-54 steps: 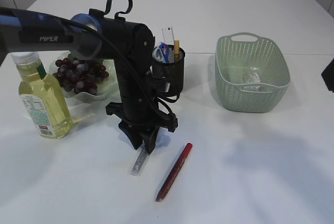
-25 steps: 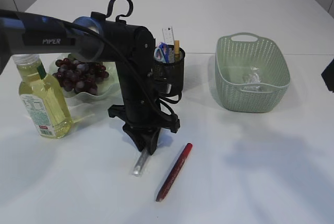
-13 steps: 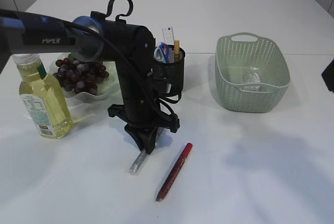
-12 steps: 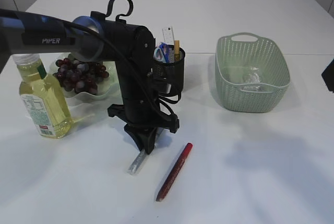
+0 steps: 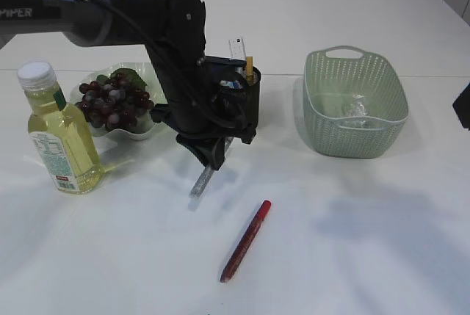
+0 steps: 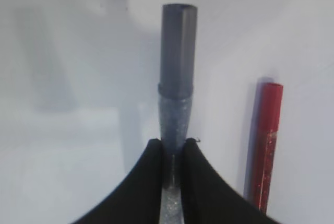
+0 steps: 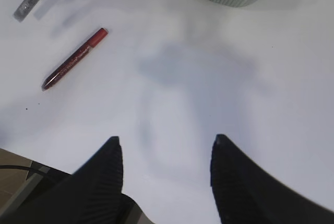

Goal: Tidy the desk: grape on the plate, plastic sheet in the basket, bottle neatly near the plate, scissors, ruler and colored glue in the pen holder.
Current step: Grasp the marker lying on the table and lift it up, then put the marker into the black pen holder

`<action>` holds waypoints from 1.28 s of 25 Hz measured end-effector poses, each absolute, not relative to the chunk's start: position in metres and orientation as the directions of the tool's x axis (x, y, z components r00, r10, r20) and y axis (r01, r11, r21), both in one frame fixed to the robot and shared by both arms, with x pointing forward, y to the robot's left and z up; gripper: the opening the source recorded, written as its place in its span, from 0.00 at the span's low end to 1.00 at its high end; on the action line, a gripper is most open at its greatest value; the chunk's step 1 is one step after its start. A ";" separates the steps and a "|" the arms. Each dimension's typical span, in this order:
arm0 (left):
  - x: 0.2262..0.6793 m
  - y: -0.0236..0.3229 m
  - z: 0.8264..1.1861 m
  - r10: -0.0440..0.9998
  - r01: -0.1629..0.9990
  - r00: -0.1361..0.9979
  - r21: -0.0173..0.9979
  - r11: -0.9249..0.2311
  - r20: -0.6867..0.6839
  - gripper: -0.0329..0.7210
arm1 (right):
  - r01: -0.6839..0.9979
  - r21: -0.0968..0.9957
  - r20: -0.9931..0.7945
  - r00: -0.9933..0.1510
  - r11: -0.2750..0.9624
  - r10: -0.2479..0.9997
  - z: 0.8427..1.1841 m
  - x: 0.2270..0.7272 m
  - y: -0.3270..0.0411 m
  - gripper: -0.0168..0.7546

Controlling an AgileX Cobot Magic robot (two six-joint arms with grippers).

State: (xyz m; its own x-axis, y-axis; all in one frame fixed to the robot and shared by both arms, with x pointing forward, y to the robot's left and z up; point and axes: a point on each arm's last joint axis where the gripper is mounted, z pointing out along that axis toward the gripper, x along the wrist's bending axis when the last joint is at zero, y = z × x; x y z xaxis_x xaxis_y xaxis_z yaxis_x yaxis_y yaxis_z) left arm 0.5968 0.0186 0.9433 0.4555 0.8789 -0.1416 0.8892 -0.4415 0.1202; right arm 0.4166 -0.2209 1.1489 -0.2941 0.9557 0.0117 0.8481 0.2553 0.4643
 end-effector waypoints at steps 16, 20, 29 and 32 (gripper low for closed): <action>0.567 0.051 0.932 0.868 0.665 0.463 0.717 -0.208 -0.178 0.11 | 0.844 0.464 0.005 -0.306 0.268 0.952 1.149 0.417 -0.221 0.58; 0.573 0.048 0.941 0.848 0.532 0.507 0.830 -0.169 -0.153 0.11 | 0.842 0.465 -0.002 -0.307 0.272 0.952 1.149 0.417 -0.221 0.58; 0.585 0.039 0.975 0.818 0.246 0.555 0.969 0.016 -0.155 0.12 | 0.840 0.466 -0.015 -0.306 0.278 0.952 1.149 0.417 -0.222 0.58; 0.593 0.034 0.990 0.813 0.194 0.561 0.979 0.056 -0.158 0.12 | 0.839 0.467 -0.019 -0.305 0.279 0.952 1.149 0.417 -0.223 0.58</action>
